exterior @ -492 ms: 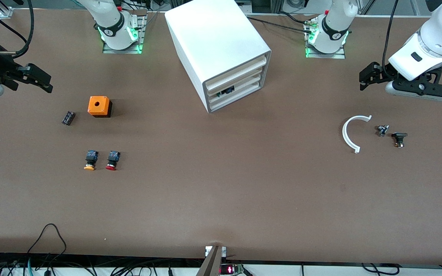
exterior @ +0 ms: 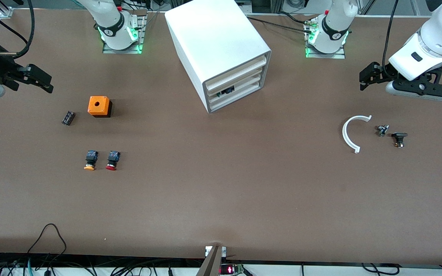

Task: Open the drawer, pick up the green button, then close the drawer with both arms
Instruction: 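Reach the left gripper to the drawer handle while the right gripper rises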

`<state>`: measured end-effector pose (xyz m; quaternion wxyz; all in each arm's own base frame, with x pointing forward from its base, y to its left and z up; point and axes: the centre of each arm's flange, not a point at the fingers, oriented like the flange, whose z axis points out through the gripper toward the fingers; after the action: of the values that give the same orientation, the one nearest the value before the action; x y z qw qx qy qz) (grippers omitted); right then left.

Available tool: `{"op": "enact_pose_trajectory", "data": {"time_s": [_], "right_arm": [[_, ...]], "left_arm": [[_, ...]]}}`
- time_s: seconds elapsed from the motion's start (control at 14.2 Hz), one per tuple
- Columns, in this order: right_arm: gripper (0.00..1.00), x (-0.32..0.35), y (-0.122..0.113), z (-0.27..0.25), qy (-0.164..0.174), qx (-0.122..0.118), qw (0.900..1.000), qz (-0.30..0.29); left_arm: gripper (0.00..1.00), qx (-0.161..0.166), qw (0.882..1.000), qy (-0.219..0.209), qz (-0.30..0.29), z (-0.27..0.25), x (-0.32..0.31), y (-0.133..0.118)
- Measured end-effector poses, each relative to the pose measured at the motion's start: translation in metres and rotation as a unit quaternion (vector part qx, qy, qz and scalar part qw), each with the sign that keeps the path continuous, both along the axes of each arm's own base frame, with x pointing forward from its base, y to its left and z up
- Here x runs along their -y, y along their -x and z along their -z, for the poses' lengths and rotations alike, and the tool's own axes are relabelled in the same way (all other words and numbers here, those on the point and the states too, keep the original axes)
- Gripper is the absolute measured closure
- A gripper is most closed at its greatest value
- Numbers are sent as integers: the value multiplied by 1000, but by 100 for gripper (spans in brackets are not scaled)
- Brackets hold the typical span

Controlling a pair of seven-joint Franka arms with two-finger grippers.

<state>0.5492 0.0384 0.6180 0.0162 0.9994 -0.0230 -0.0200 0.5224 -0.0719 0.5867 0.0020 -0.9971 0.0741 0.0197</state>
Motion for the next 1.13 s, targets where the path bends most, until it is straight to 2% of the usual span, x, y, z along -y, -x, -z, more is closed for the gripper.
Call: {"op": "enact_pose_trajectory", "data": {"time_s": [0.21,0.42,0.63,0.84,1.13], "right_arm": [[0,2,-5,30,8,-45,999,-2],[0,3,-16,58,8,-70,998,-1],[0,3,-31,81,6,-73,997,0],[0,2,-49,105,2,-63,998,1],[0,-3,-63,135,2,-67,998,21]], "left_arm": [[0,1,1000,0,0,-1,0,0],[0,-8,1000,-1,0,-2,0,2],[0,-24,1000,-3,1,-2,1,6],[0,-48,999,-4,8,-1,8,13],[0,-78,996,40,34,1,47,26]]}}
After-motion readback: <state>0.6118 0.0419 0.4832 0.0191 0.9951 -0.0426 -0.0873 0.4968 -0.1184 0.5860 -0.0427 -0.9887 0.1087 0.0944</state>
